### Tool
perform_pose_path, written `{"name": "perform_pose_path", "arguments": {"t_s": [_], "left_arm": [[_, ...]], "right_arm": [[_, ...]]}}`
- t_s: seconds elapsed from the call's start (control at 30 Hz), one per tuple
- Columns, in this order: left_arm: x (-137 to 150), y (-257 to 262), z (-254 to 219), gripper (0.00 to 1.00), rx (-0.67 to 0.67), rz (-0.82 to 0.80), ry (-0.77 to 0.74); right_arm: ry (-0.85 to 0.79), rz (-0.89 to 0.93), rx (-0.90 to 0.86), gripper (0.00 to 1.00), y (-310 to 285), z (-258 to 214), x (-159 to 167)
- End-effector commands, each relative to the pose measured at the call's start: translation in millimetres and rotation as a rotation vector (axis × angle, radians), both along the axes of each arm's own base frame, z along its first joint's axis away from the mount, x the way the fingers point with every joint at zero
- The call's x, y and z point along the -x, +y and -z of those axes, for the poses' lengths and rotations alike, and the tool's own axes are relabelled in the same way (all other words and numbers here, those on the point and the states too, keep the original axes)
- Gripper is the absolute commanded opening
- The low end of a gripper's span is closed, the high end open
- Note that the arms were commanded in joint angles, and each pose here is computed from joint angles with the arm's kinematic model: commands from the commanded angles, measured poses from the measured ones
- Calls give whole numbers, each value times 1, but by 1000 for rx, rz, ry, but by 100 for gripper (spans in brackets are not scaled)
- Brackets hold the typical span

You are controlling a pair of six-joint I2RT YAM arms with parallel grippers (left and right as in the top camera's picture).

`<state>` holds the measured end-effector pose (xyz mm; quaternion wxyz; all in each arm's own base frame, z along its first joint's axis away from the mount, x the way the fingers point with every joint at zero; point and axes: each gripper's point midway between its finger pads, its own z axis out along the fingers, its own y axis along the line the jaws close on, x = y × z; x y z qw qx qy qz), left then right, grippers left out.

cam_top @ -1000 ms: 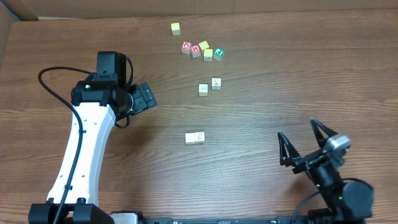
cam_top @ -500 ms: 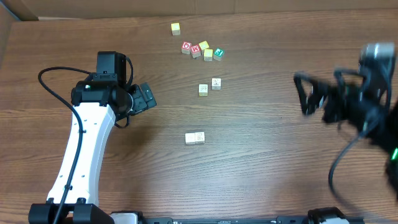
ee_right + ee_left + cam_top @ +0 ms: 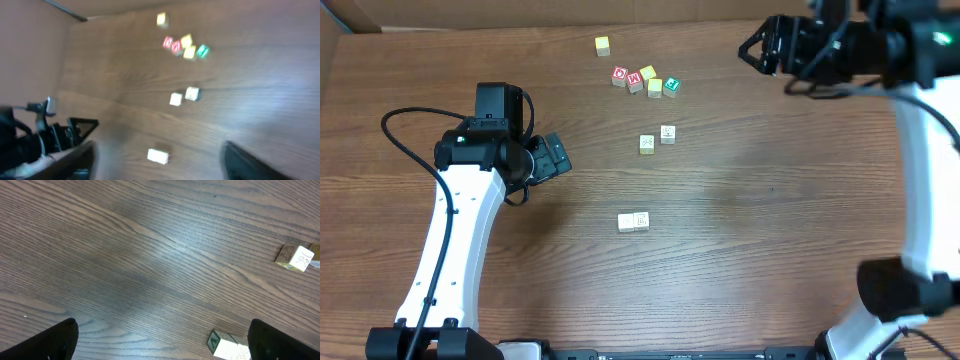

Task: Flip 4 blocks
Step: 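Reach the right gripper forward to the block cluster at the back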

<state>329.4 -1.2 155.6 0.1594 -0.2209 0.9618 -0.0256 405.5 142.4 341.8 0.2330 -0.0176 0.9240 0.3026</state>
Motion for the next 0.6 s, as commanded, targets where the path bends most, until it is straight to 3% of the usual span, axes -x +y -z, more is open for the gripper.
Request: {"name": "perform_pose_path", "arguments": {"t_s": [0.0, 0.07, 0.2, 0.23, 0.3, 0.33, 0.4, 0.57], "left_arm": [[-3, 2, -4, 100, -4, 0, -12], [-2, 2, -4, 100, -3, -1, -11], [-2, 2, -4, 100, -3, -1, -11], [-2, 2, -4, 100, -3, -1, -11], [-2, 2, -4, 100, -3, -1, -11], [-3, 2, -4, 100, -3, -1, -12], [-2, 2, -4, 100, -3, -1, -11], [-2, 2, -4, 100, -3, -1, -11]], "right_arm": [[78, -36, -59, 30, 22, 18, -6], [141, -3, -28, 9, 28, 41, -15], [244, 109, 146, 6, 35, 100, -32], [250, 112, 182, 10, 40, 111, -34], [253, 114, 254, 44, 51, 134, -40], [246, 111, 288, 55, 57, 144, -44], [229, 110, 354, 63, 66, 164, -51], [233, 84, 420, 64, 88, 209, -61]]}}
